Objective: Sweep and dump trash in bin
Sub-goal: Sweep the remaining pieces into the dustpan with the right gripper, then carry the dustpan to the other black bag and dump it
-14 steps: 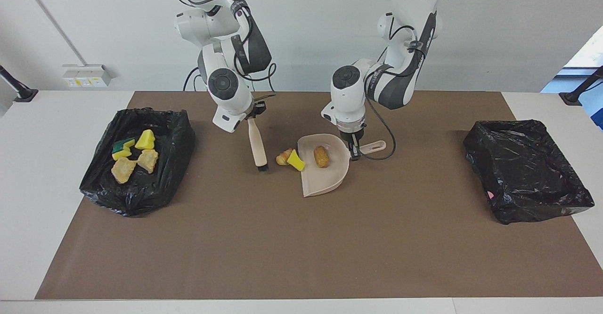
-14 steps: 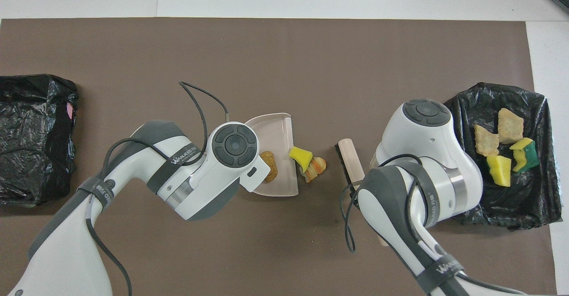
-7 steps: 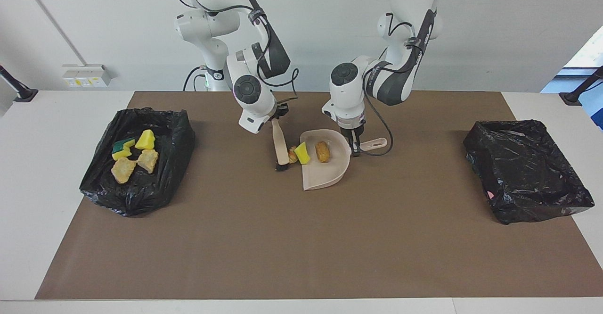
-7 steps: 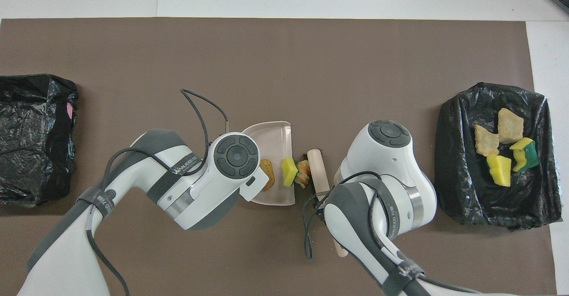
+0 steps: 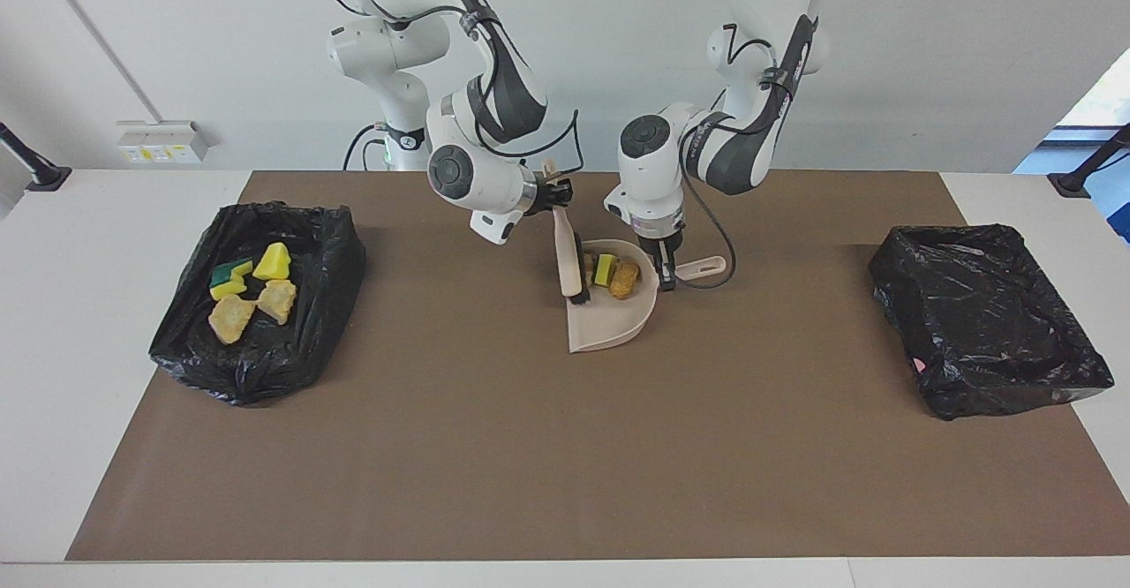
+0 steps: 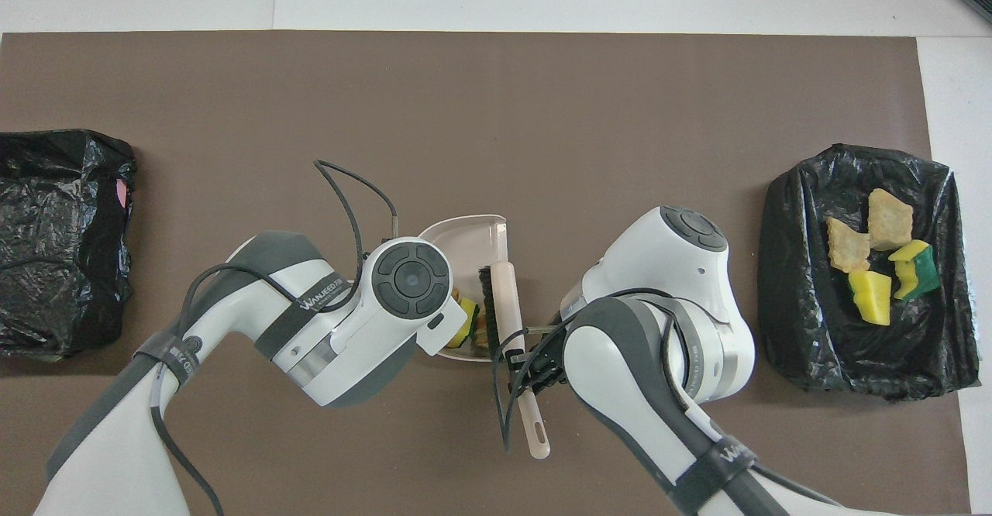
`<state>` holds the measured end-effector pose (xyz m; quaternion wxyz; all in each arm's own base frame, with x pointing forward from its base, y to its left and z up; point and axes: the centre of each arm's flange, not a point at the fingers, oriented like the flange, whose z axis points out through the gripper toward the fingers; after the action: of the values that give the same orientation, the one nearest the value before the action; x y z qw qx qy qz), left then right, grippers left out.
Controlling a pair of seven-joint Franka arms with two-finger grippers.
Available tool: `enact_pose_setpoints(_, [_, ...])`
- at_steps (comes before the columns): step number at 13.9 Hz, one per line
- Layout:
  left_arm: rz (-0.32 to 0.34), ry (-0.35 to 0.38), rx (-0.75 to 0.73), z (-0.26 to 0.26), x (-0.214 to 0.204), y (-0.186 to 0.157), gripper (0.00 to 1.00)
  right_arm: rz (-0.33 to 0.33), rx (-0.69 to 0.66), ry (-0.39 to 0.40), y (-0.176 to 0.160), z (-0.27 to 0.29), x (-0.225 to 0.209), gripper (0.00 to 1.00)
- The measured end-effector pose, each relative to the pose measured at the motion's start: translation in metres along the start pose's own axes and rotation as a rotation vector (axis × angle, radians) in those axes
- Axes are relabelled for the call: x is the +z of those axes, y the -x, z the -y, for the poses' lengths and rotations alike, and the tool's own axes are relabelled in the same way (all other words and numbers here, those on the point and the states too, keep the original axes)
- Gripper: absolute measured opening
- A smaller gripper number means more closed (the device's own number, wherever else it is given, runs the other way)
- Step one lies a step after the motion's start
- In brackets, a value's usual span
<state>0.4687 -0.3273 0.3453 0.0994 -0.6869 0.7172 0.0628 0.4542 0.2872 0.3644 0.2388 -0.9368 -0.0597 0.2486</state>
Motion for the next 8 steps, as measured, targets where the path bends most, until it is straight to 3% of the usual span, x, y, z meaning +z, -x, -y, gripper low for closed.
enact_pose_setpoints(4, [-0.003, -0.002, 0.007, 0.002, 0.001, 0.002, 0.33, -0.066, -0.011, 0.128, 0.004, 0.016, -0.040, 0.25])
enact_pose_setpoints(8, [0.006, 0.003, 0.018, 0.015, 0.006, 0.024, 0.33, -0.082, 0.084, 0.252, 0.045, 0.023, -0.083, 0.25])
